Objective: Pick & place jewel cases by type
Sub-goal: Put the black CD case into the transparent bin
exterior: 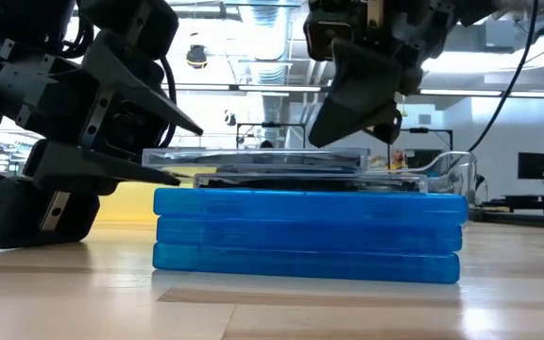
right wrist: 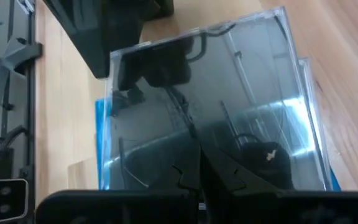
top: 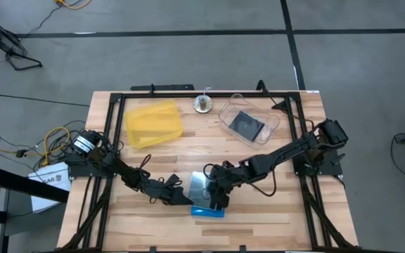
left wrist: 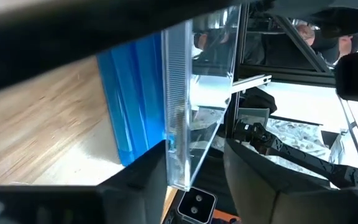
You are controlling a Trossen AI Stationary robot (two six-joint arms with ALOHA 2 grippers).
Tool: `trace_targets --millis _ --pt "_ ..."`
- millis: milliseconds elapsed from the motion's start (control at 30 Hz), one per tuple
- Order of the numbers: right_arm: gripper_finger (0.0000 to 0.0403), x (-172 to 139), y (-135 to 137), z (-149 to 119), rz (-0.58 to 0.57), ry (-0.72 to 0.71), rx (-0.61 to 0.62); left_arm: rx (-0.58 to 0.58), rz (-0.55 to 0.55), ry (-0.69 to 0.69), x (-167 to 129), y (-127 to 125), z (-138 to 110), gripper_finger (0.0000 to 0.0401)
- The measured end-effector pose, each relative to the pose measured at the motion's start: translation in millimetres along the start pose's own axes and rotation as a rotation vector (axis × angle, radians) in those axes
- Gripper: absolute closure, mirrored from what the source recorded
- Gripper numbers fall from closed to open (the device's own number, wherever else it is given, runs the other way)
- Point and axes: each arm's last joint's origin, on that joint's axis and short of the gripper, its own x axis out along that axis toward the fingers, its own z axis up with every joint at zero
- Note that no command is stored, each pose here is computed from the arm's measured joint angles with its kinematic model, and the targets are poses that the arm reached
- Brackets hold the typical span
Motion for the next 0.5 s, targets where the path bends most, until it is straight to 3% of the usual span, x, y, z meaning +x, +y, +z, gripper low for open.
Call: trace_targets --millis 300,500 --pt "0.0403 -6.4 9.8 12.4 0.016 -0.019 -0.039 0.052 0.015 0.002 0.0 1.5 0.0 0.0360" --pt "0.0403 -13.8 16.7 22.6 0.010 -0.009 -0.099 0.097 0.006 -0.002 0.0 0.6 -0.6 0.0362"
